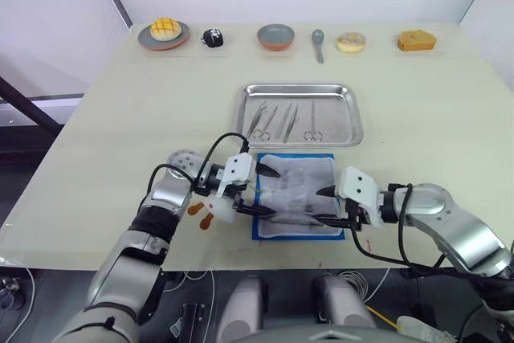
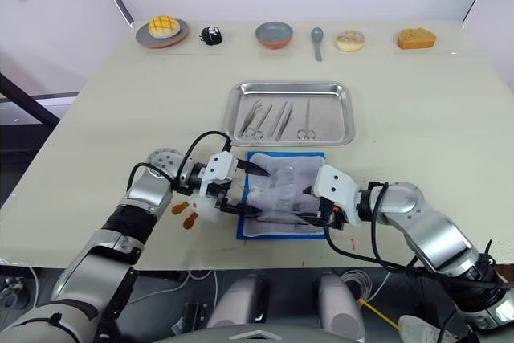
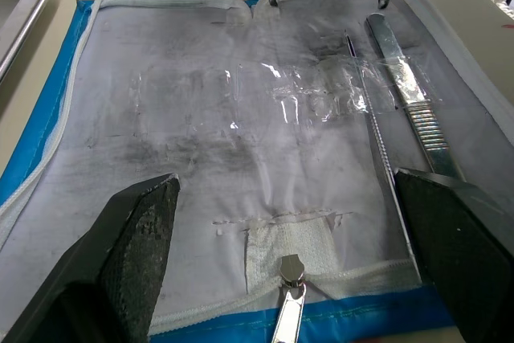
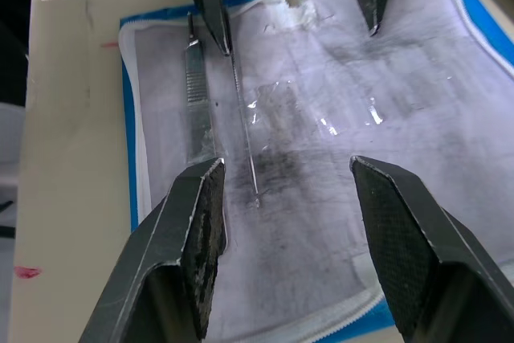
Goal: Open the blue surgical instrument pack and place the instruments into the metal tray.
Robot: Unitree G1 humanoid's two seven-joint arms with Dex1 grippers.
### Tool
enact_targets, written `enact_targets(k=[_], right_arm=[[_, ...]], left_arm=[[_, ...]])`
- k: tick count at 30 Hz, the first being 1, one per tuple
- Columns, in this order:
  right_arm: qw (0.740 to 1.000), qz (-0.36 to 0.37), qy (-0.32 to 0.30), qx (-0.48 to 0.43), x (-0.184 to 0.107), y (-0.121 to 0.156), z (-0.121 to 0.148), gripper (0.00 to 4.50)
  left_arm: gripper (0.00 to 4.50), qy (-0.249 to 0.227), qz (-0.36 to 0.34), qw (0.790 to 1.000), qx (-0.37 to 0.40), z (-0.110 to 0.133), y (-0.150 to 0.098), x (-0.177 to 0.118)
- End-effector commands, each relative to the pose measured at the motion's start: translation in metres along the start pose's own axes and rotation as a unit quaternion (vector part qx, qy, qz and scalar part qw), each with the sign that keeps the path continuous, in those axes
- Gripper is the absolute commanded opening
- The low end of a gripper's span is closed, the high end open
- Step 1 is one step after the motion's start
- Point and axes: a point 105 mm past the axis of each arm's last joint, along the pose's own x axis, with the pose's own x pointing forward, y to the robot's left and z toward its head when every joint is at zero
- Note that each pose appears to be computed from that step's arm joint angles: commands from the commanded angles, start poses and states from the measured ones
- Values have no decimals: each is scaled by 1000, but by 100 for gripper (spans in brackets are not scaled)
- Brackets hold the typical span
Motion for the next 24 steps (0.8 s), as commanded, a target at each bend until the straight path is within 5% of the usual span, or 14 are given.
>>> enact_targets(k=[1, 21, 24], right_arm=[[1000, 0, -11, -26, 2, -2, 8, 262], [999, 11, 14, -38, 16, 1, -6, 262], [999, 14, 20, -32, 17, 2, -9, 176]], left_arm=[[450, 30, -11, 999, -32, -21, -12, 1], [450, 26, -14, 999, -31, -19, -13, 4], [450, 25, -15, 999, -31, -19, -13, 6]])
